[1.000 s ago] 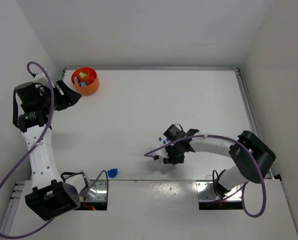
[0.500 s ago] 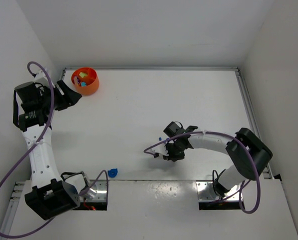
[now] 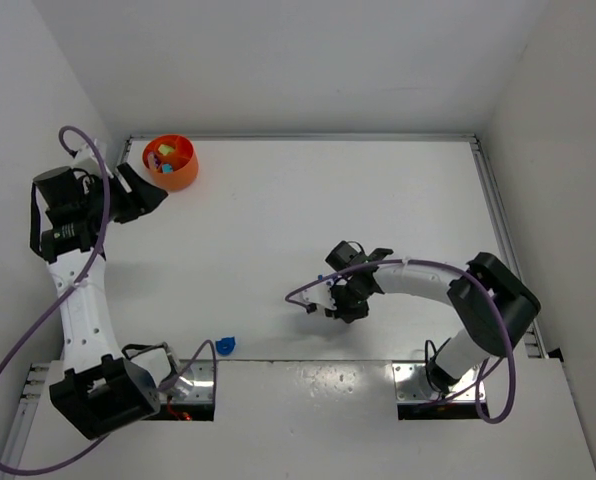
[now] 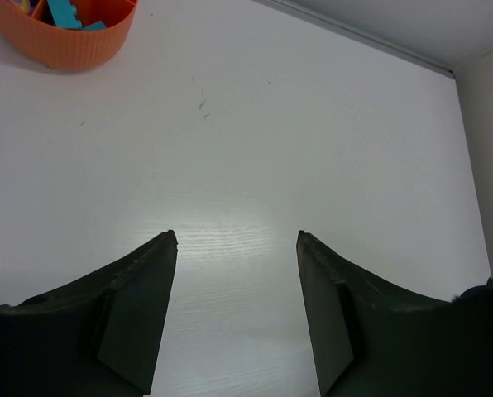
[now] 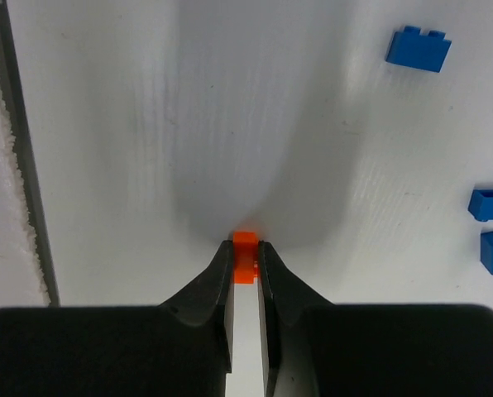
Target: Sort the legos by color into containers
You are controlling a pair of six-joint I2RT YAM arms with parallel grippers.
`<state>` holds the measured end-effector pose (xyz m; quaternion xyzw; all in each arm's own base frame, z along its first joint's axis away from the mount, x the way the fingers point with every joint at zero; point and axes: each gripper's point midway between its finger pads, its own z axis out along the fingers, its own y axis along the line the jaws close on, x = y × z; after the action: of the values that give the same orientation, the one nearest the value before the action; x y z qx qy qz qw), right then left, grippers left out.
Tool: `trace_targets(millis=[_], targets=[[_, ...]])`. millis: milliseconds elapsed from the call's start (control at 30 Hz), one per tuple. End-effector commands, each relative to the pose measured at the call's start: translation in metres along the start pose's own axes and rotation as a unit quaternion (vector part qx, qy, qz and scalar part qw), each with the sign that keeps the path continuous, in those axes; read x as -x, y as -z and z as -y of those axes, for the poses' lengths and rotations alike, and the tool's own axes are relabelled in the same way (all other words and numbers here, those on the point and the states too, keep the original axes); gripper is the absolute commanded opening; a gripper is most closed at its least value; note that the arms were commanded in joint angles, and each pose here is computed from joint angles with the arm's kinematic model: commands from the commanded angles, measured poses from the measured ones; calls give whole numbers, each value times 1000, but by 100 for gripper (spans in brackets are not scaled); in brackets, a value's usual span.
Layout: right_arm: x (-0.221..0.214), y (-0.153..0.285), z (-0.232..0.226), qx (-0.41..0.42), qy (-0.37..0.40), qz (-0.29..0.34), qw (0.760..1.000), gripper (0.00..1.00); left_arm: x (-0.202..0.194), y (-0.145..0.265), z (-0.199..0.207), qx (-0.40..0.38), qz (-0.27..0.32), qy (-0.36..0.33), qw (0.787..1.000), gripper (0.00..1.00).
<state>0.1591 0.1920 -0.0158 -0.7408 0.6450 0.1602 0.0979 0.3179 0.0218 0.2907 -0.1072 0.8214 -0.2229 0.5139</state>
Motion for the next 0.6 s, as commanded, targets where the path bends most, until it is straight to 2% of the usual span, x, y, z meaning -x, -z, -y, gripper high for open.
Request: trace_targets(millis=[0, 33, 67, 100, 200, 233, 267, 300, 333, 367, 433, 467, 567], targets=[[10, 5, -4, 33, -49, 4, 998, 0, -2, 9, 15, -37, 28, -10, 999, 66], [25, 11, 0, 32, -76, 23, 996, 0, -6, 11, 22, -56, 30, -12, 998, 66], [59, 28, 23, 9, -76, 65, 995, 0, -10, 12, 25, -66, 31, -11, 997, 66], [81, 38, 26, 19, -87, 100, 991, 0, -14, 13, 29, -77, 32, -7, 996, 67], [150, 81, 55, 0, -123, 202, 972, 0, -44, 12, 43, -145, -7, 30, 989, 67], [171, 94, 68, -17, -118, 239, 964, 0, -65, 6, 44, -165, -42, 81, 982, 67], [196, 116, 79, -30, -133, 275, 952, 0, -70, 13, 61, -228, -55, 85, 968, 67], [210, 125, 87, -31, -135, 294, 946, 0, -75, 14, 65, -247, -63, 107, 961, 67], [233, 140, 102, -40, -128, 323, 937, 0, -87, 13, 67, -255, -83, 158, 950, 67], [245, 148, 106, -33, -154, 342, 926, 0, -82, 14, 70, -268, -68, 145, 950, 67], [274, 174, 121, -42, -141, 383, 912, 0, -86, 16, 85, -288, -83, 156, 941, 67], [283, 167, 125, -32, -150, 384, 911, 0, -90, 15, 89, -294, -90, 159, 938, 67], [313, 184, 134, -24, -139, 418, 897, 0, -85, 9, 101, -299, -110, 190, 929, 71]])
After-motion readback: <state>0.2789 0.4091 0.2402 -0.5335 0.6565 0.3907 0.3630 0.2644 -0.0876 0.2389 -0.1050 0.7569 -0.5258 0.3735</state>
